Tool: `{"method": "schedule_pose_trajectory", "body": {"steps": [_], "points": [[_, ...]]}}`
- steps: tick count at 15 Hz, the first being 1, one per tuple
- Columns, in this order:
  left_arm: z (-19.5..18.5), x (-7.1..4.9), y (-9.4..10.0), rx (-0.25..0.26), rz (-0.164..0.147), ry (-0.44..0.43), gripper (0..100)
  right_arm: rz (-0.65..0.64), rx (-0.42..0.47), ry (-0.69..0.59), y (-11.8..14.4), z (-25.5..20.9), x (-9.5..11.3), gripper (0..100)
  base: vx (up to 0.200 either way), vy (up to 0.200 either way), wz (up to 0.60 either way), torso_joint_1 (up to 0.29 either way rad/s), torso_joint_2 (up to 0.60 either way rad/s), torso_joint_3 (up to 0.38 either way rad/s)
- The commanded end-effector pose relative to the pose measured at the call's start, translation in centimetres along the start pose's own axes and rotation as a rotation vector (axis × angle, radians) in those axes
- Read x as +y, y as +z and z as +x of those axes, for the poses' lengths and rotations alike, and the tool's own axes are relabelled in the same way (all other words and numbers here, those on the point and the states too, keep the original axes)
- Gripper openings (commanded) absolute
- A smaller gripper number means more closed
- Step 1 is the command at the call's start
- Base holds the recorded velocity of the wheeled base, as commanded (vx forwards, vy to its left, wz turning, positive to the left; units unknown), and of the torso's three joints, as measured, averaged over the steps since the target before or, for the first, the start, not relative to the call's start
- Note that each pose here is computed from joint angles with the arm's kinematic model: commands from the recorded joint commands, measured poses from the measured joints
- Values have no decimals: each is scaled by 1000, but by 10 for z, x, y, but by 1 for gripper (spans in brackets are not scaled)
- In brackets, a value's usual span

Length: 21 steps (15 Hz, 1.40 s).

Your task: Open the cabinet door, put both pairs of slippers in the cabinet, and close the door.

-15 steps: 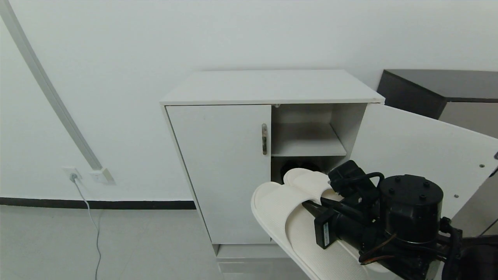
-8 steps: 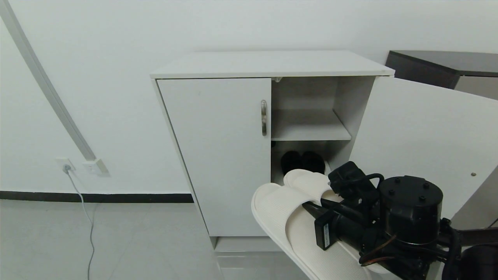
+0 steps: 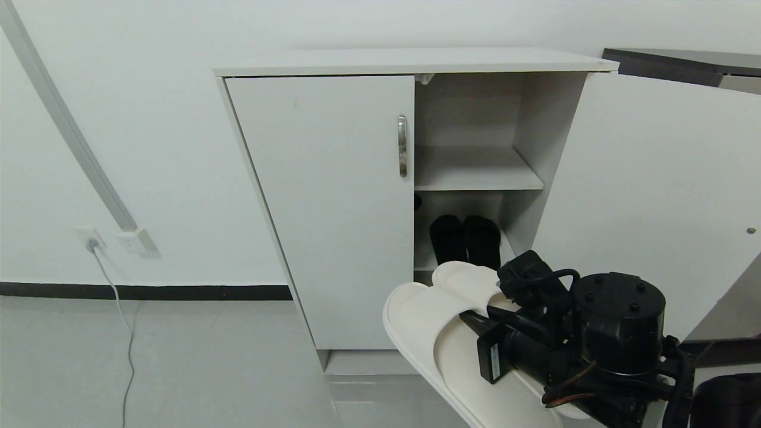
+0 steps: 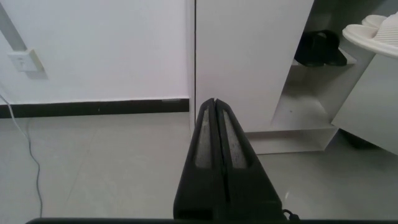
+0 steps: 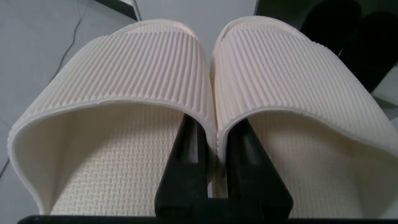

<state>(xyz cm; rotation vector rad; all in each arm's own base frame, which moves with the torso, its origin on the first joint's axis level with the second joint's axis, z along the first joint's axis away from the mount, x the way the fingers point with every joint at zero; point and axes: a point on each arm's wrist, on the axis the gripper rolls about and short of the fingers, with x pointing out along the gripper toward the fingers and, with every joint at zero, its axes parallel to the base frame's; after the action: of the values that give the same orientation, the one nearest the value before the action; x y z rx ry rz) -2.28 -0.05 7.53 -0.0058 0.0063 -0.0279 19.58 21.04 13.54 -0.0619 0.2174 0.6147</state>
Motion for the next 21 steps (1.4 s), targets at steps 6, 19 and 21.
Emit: {"method": "schedule_pose_trajectory", "body": {"steps": [6,19,21], "points": [[0,0,0,0,0,0,0,1,-13,1,-2,2,1,0,0,0,0,0,9,5],[0,0,0,0,-2,0,0,1,-42,-123,8,22,19,0,0,-92,0,0,2,2],[0,0,0,0,-2,0,0,57,-26,-256,23,37,28,0,0,0,0,0,0,0]]}}
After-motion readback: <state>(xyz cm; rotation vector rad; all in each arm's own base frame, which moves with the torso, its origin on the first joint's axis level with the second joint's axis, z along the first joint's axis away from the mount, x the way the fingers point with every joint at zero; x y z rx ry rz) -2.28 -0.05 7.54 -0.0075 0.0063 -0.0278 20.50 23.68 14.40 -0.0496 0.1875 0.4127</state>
